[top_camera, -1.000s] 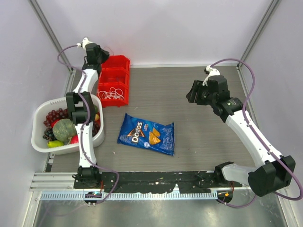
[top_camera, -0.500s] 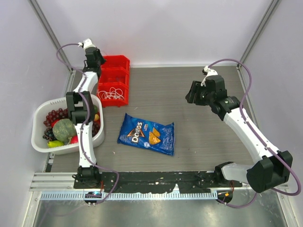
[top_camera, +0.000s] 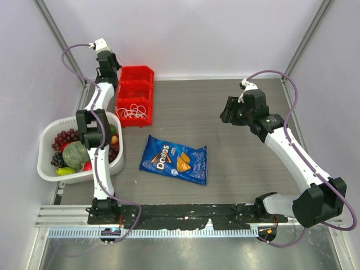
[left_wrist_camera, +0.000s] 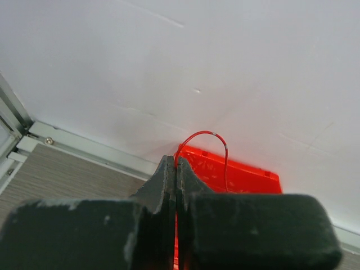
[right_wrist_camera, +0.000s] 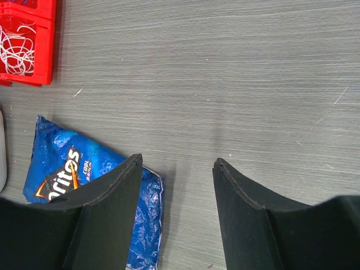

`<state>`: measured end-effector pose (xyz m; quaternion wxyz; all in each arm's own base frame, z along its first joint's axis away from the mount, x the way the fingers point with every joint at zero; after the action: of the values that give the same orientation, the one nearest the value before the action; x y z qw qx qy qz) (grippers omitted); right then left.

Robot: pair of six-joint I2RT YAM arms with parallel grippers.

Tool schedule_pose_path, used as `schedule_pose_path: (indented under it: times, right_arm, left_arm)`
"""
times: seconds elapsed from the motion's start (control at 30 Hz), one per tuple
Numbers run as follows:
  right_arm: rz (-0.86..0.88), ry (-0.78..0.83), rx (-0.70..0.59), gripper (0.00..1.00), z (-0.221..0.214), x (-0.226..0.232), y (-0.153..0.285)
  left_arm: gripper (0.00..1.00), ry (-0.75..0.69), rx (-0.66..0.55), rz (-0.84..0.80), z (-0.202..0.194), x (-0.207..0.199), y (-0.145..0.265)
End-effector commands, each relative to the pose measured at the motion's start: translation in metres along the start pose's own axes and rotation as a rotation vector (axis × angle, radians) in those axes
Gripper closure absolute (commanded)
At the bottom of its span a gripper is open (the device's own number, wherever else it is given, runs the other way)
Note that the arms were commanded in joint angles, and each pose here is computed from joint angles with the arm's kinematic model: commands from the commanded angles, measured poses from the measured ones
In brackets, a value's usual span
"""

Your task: Untangle the cables

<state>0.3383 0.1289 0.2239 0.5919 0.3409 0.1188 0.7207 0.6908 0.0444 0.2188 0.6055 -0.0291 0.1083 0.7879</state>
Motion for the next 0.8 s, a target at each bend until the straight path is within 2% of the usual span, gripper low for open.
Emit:
schedule_pose_path:
  times: [0.0,0.1,0.23,0.27,0.53,0.77]
  right_arm:
    - [0.017,-0.008,-0.047,0.42,0.013,0.005,0.003]
    - [0.018,-0.008,-0.046,0.42,0.014,0.006,0.002]
    - [0.02,-0.011,-0.047,0.42,0.016,0.007,0.001]
    - [0.021,-0.01,-0.046,0.42,0.016,0.008,0.001]
    - [0.019,-0.011,-0.044,0.42,0.015,0.007,0.001]
    - [0.009,-0.01,-0.042,0.42,0.012,0.004,0.003]
  left_arm:
    - [1.0,-0.019,-0.165,0.002,0.076,0.0,0.011]
    - [1.0,-0.031,-0.136,-0.022,0.064,-0.007,0.01]
    - [1.0,-0.151,-0.102,-0.003,0.048,-0.009,0.011]
    - [1.0,-0.143,-0.092,-0.023,0.039,-0.027,0.014]
    - [1.0,-0.061,-0.024,-0.12,0.0,-0.063,0.008]
    - [1.0,-0.007,0.027,-0.088,-0.026,-0.065,-0.004]
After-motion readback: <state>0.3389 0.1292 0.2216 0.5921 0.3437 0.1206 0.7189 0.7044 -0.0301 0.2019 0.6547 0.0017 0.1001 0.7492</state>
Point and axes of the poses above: each gripper's point midway between its finger pads, its own y axis back along the fingers, its own x axis along the line the jaws close on, z = x × y, the point moved 1 cm from there along y, back along the fingers, and after that the axes turned 3 degrees about -y, right-handed, at the moved point
